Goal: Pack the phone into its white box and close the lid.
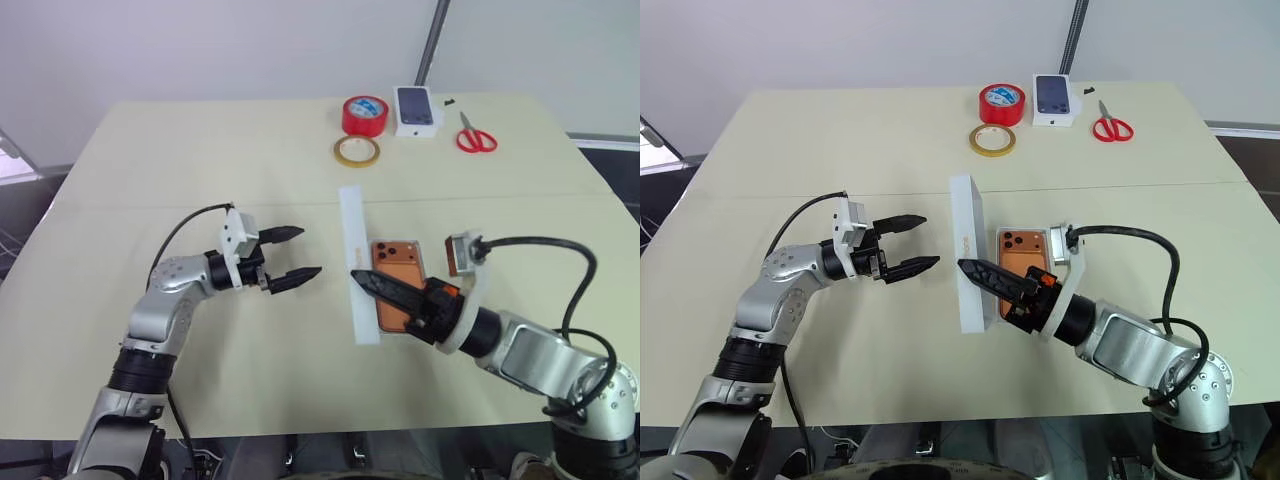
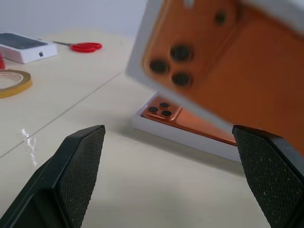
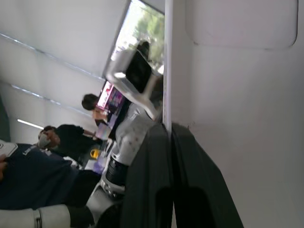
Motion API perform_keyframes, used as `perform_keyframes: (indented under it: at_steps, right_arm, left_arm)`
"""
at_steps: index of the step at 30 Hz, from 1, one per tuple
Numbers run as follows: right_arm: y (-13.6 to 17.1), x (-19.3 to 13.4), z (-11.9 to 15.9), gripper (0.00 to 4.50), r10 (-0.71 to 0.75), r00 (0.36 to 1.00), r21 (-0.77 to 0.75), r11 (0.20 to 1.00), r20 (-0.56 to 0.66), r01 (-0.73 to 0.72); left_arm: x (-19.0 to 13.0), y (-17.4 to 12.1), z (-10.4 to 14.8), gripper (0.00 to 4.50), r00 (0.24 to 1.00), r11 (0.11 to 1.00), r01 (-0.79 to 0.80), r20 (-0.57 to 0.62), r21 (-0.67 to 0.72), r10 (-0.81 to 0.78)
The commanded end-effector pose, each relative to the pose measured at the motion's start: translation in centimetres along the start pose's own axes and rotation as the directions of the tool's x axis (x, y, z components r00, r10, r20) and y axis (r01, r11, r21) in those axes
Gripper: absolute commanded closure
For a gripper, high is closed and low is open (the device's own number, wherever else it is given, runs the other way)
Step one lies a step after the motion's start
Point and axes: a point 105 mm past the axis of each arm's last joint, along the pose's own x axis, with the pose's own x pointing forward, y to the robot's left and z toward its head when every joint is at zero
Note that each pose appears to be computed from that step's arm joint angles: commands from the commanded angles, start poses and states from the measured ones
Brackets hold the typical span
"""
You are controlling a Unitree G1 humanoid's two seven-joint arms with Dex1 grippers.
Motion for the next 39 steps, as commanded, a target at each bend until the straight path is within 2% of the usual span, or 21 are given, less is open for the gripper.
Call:
perform_keyframes:
  at_steps: [1,3,9,14,21,24,29,33,35,39]
  right_arm:
    - [0.3,0.7,0.2,4.5,0.026,1.0,0.022,0.999,-0.017,-0.026]
    - [-0.7,0.8,0.3,4.5,0.001,1.0,0.06,0.998,-0.014,0.0]
    - [-2.7,0.8,0.1,4.5,-0.048,0.998,0.128,0.99,-0.031,0.051]
    - [-3.8,0.3,0.5,4.5,-0.117,0.991,0.102,0.987,-0.063,0.123]
    - [-4.3,0.3,2.1,4.5,-0.15,0.988,0.084,0.985,-0.024,0.151]
    - [-5.3,-0.2,3.1,3.56,-0.203,0.979,0.064,0.977,0.015,0.202]
    - [-5.9,-2.1,5.9,1.17,-0.26,0.958,-0.013,0.965,0.118,0.263]
    - [-5.1,-4.4,7.9,1.17,-0.275,0.952,-0.181,0.938,0.134,0.296]
    - [-5.3,-6.4,9.5,1.17,-0.341,0.931,-0.337,0.868,0.133,0.366]
    - [-6.6,-9.5,12.3,1.17,-0.451,0.868,-0.425,0.758,0.205,0.494]
  left_arm:
    - [0.0,-0.8,0.7,0.51,0.999,0.999,0.035,0.02,0.029,-0.036]
    - [0.1,-1.1,0.6,1.3,0.998,0.999,0.051,0.02,0.015,-0.052]
    - [1.4,-2.5,-0.6,4.35,0.998,0.998,0.06,0.01,0.017,-0.06]
    - [2.7,-3.3,-1.8,4.44,0.998,0.998,0.058,0.005,0.011,-0.058]
    - [5.5,-4.1,-3.1,4.44,0.996,0.996,0.09,0.015,-0.007,-0.09]
    - [6.6,-3.7,-2.7,4.5,0.996,0.997,0.08,0.041,-0.004,-0.08]
    - [8.2,-3.8,-2.8,4.5,0.993,0.995,0.101,0.056,-0.008,-0.101]
    - [9.4,-4.3,-2.7,4.5,0.99,0.992,0.121,0.08,-0.021,-0.119]
    - [10.2,-4.5,-2.8,4.5,0.988,0.991,0.13,0.081,-0.022,-0.128]
    - [11.7,-4.9,-3.1,4.5,0.986,0.988,0.147,0.085,-0.041,-0.143]
